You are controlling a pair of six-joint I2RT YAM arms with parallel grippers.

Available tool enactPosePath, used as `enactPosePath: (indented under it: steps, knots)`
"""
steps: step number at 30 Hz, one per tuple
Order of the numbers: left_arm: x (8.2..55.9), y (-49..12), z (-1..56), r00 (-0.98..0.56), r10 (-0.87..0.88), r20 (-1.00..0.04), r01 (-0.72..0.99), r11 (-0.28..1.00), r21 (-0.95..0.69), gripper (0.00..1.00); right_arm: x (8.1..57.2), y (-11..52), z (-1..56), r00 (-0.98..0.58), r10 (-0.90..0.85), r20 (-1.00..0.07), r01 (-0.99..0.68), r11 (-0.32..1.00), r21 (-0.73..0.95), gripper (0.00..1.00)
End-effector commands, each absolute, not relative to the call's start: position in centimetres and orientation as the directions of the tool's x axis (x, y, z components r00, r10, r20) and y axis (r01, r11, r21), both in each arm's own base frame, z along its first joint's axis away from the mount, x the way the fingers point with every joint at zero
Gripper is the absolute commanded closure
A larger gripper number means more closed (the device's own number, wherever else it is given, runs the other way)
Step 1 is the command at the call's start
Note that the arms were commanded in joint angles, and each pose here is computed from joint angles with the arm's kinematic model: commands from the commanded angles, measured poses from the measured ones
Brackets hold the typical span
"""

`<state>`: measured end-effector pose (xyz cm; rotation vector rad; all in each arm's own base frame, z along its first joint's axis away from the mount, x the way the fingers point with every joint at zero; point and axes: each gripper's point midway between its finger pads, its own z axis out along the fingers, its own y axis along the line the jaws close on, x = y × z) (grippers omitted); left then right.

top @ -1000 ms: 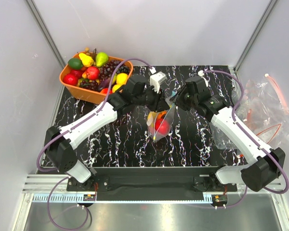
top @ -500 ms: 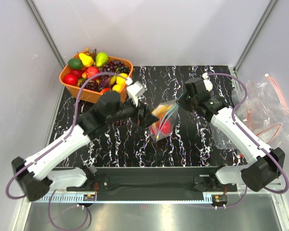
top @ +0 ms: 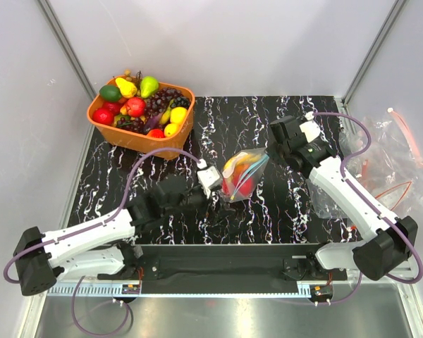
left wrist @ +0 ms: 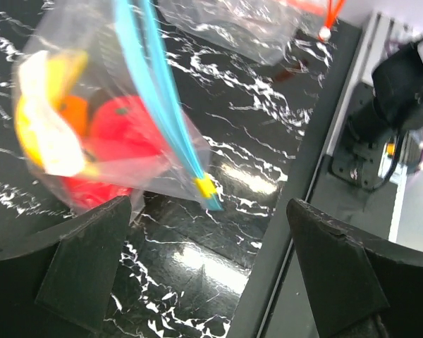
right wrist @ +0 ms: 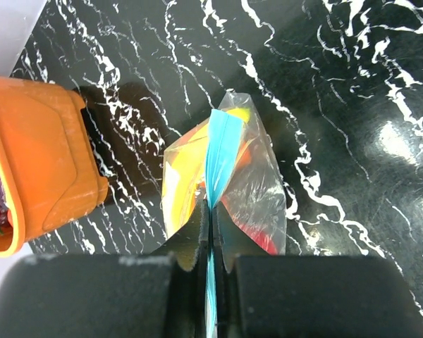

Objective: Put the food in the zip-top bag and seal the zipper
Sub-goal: Adjust the zipper food storage bag at the center of the board.

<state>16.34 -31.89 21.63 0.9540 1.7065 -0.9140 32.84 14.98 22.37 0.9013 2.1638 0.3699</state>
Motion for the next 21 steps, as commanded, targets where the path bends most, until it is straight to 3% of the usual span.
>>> enactPosePath:
  steps: [1, 7, 12, 16, 17, 21]
  knots:
    - [17.4, -33.0, 23.7, -0.122, 0.112, -0.986, 0.896, 0.440, -0.061, 0.02, 33.3, 14.1, 25.3, -0.385, 0.733, -0.561, 0.483, 0.678, 0.554, 1.00]
    - [19.6, -33.1, 22.0, -0.142, 0.148, -0.979, 0.832, 0.554, -0.037, 0.10, 33.2, 14.0, 25.8, -0.382, 0.731, -0.565, 0.474, 0.680, 0.560, 1.00]
    - [20.4, -34.2, 20.9, -0.181, 0.187, -0.966, 0.822, 0.568, -0.044, 0.21, 33.1, 13.9, 26.2, -0.376, 0.731, -0.570, 0.468, 0.681, 0.564, 1.00]
    - [21.5, -34.5, 20.3, -0.213, 0.212, -0.954, 0.789, 0.613, -0.041, 0.36, 32.9, 13.6, 26.6, -0.369, 0.728, -0.578, 0.463, 0.683, 0.564, 1.00]
    - [21.7, -34.5, 20.5, -0.213, 0.205, -0.955, 0.783, 0.620, -0.041, 0.47, 32.8, 13.5, 26.6, -0.372, 0.724, -0.581, 0.463, 0.687, 0.560, 1.00]
    - [22.8, -34.5, 20.9, -0.212, 0.203, -0.956, 0.751, 0.660, -0.026, 0.74, 32.2, 13.1, 26.2, -0.380, 0.712, -0.590, 0.468, 0.698, 0.542, 1.00]
